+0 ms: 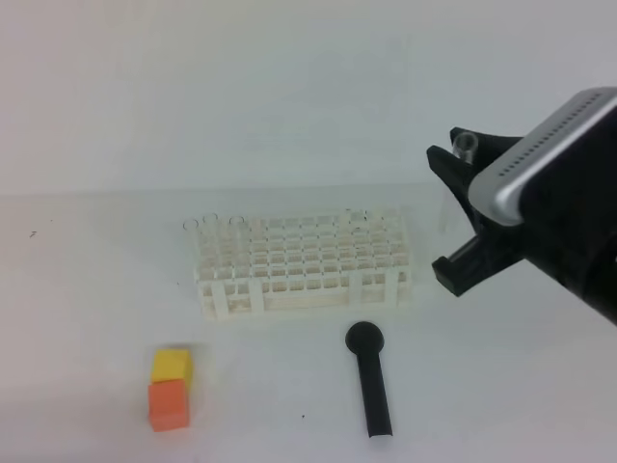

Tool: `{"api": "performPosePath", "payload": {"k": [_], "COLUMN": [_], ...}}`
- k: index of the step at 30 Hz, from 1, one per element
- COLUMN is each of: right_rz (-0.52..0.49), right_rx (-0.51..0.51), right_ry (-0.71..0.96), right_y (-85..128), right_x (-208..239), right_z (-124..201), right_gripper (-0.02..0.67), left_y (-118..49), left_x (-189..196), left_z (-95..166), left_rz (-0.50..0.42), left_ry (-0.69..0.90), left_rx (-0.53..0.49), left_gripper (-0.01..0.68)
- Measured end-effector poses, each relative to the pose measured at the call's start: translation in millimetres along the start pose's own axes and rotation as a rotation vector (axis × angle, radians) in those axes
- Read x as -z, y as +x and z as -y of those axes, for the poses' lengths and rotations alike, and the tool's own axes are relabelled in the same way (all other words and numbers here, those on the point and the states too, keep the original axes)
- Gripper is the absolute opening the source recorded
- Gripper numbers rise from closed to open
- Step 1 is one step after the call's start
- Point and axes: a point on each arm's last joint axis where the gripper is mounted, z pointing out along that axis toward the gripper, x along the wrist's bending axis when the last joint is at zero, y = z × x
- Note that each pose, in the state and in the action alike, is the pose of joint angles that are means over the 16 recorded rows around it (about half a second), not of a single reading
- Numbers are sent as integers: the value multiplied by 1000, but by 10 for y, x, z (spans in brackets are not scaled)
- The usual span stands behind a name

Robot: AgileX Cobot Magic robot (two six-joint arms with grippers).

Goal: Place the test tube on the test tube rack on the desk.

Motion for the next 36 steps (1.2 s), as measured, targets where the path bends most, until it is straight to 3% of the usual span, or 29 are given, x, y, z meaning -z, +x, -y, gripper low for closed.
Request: {"api": "performPosePath", "payload": {"k": [11, 21, 29, 36], "right_rz": [-46, -163, -249, -332], "right_rx": [-156, -280, -299, -235], "right_ry": [-83, -128, -108, -80], "right_y": [292, 585, 771, 912], "right_x": [-529, -1017, -1224, -1311], "right_z": [205, 301, 414, 514], "right_gripper": [122, 122, 122, 122], "left_y": [0, 0, 0, 0], "left_x": [0, -1, -1, -1], "left_z": [0, 0, 0, 0], "left_rz": [0, 0, 0, 0], "left_ry": [0, 1, 1, 1], "left_rx": [0, 0, 0, 0], "left_gripper": [-1, -1, -1, -1]}}
